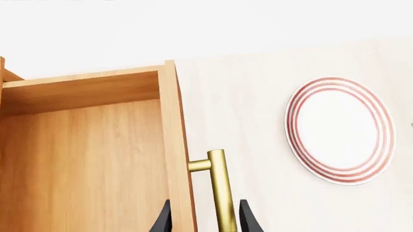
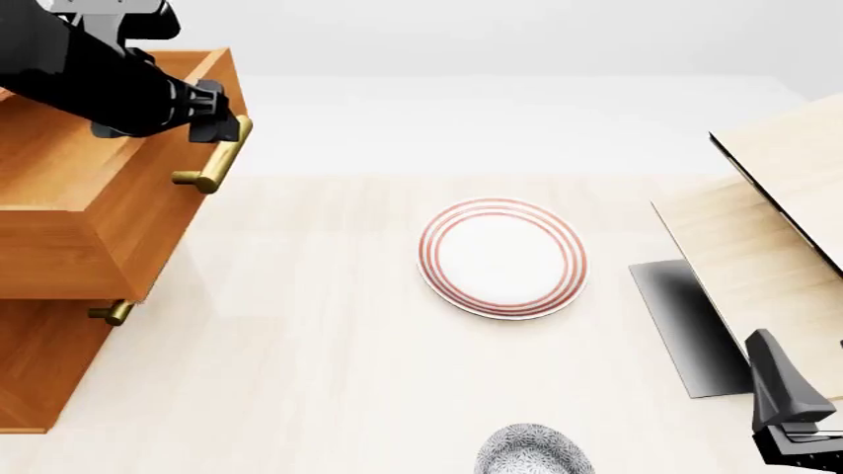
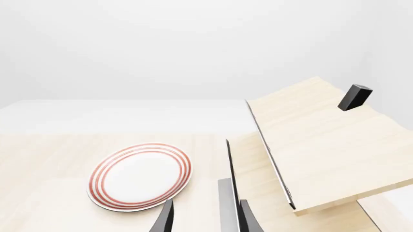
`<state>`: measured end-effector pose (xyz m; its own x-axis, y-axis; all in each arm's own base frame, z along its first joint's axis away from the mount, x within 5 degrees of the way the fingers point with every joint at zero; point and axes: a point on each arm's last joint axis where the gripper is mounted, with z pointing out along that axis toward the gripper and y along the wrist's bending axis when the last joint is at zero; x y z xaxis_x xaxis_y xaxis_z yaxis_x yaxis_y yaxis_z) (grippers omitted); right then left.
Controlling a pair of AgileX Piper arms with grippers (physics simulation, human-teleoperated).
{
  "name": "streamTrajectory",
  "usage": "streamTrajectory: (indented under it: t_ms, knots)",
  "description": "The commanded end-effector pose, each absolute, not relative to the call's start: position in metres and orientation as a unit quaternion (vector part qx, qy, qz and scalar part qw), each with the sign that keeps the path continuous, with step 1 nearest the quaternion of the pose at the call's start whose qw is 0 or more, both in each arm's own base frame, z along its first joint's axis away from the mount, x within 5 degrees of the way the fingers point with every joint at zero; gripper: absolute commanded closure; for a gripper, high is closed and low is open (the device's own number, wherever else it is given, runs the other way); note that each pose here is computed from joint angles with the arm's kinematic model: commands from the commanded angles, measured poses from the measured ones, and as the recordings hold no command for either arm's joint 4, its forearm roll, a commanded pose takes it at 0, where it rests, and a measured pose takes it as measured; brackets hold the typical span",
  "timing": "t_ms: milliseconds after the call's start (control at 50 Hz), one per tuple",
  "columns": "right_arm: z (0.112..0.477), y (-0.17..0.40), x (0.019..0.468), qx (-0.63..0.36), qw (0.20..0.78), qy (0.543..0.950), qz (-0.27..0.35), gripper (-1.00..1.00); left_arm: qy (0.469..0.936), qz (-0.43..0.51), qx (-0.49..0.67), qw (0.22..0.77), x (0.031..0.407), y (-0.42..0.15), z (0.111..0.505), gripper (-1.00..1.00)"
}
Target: Open the top drawer of the cabinet and put the bowl in it.
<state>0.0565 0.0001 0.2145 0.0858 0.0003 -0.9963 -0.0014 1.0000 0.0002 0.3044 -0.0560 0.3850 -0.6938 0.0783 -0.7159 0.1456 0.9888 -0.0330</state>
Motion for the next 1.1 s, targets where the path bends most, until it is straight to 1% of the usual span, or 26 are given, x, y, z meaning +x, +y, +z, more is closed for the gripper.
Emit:
streamTrajectory:
  t_ms: [20, 340, 720, 760, 840, 860, 900, 1000, 1100]
  knots:
    - [0.214, 0.000, 0.057, 0.000, 0.737, 0.676, 0.000, -1.00, 0.919, -0.055, 0.074, 0.383, 0.306, -0.069, 0.382, -1.00]
    - [0.214, 0.000, 0.057, -0.001, 0.737, 0.676, 0.000, -1.00, 0.916, -0.076, 0.091, 0.382, 0.306, -0.093, 0.382, -1.00]
    - [0.214, 0.000, 0.056, 0.000, 0.737, 0.676, 0.000, -1.00, 0.916, -0.078, 0.107, 0.378, 0.306, -0.102, 0.380, -1.00]
    - [0.214, 0.000, 0.057, 0.000, 0.737, 0.676, 0.000, -1.00, 0.914, -0.090, 0.117, 0.378, 0.304, -0.115, 0.380, -1.00]
    - [0.214, 0.000, 0.057, 0.000, 0.737, 0.676, 0.001, -1.00, 0.914, -0.085, 0.113, 0.379, 0.304, -0.109, 0.380, -1.00]
    - [0.214, 0.000, 0.057, 0.000, 0.737, 0.676, 0.000, -1.00, 0.914, -0.095, 0.114, 0.378, 0.302, -0.117, 0.380, -1.00]
    - [0.214, 0.000, 0.056, 0.000, 0.737, 0.676, 0.000, -1.00, 0.915, -0.081, 0.111, 0.380, 0.303, -0.104, 0.380, -1.00]
    - [0.214, 0.000, 0.057, 0.000, 0.737, 0.676, 0.000, -1.00, 0.914, -0.088, 0.111, 0.379, 0.301, -0.109, 0.380, -1.00]
    - [0.214, 0.000, 0.057, -0.001, 0.737, 0.676, 0.000, -1.00, 0.915, -0.078, 0.095, 0.385, 0.299, -0.094, 0.384, -1.00]
